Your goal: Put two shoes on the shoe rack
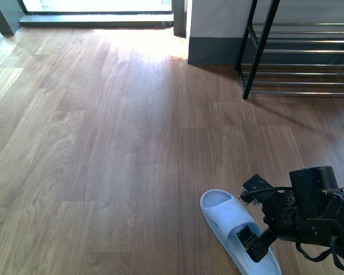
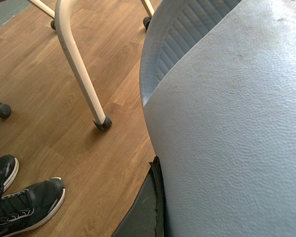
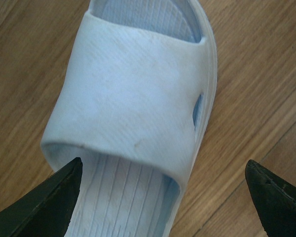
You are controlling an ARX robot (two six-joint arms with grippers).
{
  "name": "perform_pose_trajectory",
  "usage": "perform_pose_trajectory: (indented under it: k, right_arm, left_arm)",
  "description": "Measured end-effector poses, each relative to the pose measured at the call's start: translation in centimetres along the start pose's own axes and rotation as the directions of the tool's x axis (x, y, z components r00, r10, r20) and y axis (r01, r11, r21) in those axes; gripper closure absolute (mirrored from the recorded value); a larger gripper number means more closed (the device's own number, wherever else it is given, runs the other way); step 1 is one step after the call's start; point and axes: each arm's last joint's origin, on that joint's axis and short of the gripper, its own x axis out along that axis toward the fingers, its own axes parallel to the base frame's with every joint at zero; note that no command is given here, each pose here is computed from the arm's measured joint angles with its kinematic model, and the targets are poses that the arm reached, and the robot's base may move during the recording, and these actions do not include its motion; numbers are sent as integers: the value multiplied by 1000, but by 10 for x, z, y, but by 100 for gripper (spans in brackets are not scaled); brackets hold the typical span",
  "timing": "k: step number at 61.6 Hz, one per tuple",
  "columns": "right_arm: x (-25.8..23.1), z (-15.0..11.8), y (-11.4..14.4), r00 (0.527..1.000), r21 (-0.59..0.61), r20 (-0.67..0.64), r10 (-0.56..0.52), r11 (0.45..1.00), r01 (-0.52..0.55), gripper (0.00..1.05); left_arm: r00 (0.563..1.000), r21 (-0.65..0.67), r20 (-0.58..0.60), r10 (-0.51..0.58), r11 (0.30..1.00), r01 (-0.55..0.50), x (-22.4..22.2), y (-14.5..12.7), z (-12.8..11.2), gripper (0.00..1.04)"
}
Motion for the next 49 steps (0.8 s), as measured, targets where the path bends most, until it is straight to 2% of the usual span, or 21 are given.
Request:
perform_pose_trajectory:
  k: [9,12,21,43,49]
  right_arm:
    - [8,2,-1,1000,-10,8,-12,1000,12,13]
    - [10,2,-1,1000,-11,2,-23,1000,23,18]
    - [10,-2,2,999,-23,-2,-50,998,50,49]
    - [10,-4,4,998,-26,0,-55,998,55,96]
    - [10,-3,4,998,-26,0,-65,998,65,103]
  left_arm:
    - [1000,0,0,0,1000,0,0,0,0,103]
    - [1000,0,0,0,1000,0,0,0,0,103]
    - [1000,0,0,0,1000,0,0,0,0,103]
    - [1000,0,0,0,1000,0,0,0,0,103]
    - [1000,0,0,0,1000,0,0,0,0,103]
